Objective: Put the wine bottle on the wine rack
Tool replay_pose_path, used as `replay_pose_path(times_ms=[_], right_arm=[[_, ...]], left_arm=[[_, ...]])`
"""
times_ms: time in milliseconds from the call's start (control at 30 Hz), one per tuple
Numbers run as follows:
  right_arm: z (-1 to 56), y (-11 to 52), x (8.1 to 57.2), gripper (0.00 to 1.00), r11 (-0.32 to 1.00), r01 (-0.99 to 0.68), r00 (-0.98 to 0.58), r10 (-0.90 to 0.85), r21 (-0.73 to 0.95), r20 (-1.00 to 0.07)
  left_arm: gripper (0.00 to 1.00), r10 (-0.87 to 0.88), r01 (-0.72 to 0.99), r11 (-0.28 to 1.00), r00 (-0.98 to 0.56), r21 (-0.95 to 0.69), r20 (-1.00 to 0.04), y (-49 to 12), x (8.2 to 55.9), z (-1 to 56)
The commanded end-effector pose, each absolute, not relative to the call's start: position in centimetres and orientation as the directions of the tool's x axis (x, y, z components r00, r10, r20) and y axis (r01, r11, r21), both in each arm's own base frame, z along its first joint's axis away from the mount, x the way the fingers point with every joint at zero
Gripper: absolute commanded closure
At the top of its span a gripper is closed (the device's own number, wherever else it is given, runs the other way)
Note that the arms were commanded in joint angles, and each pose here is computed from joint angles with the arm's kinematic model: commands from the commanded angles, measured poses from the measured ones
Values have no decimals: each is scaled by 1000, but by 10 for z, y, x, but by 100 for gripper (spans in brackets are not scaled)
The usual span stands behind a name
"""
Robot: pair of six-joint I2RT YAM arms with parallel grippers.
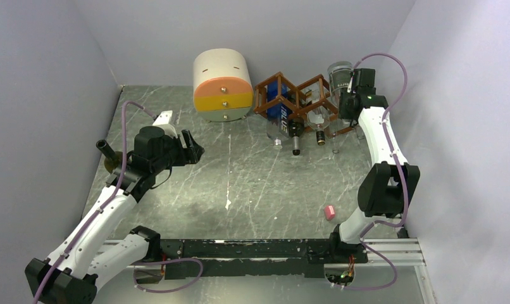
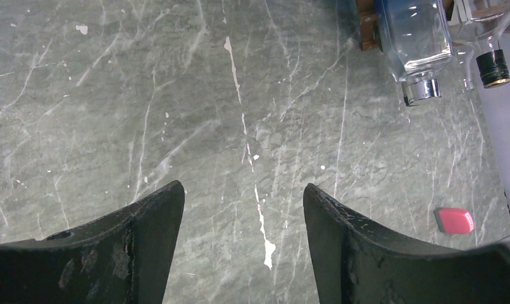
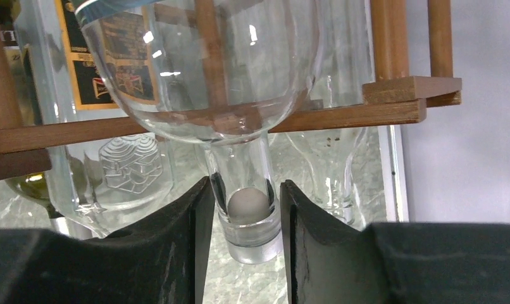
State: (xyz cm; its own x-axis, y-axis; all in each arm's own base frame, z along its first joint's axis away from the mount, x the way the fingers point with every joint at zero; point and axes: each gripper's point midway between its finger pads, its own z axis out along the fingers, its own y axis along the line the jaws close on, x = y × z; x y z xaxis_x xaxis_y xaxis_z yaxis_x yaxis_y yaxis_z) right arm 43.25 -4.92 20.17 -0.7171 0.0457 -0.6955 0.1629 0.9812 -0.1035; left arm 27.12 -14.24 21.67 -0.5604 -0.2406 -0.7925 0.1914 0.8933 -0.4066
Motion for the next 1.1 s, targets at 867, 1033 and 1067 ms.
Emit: replay_pose_path(times_ms=[867,1033,1067], right_arm=[[253,-65,403,100,957,226,-615,-5,-182,-789],[253,-65,396,88,957,209,-615,-32,-202,-788],[253,-64,395,83,958,204,-612,-36,-202,-790]], left_arm=[[27,-238,232,879,-546,-418,-803,-148,271,229],[27,-234,234,879,-549,-416,-802,-149,271,229],[27,-234,233,879,-550,-416,-802,-149,271,229]])
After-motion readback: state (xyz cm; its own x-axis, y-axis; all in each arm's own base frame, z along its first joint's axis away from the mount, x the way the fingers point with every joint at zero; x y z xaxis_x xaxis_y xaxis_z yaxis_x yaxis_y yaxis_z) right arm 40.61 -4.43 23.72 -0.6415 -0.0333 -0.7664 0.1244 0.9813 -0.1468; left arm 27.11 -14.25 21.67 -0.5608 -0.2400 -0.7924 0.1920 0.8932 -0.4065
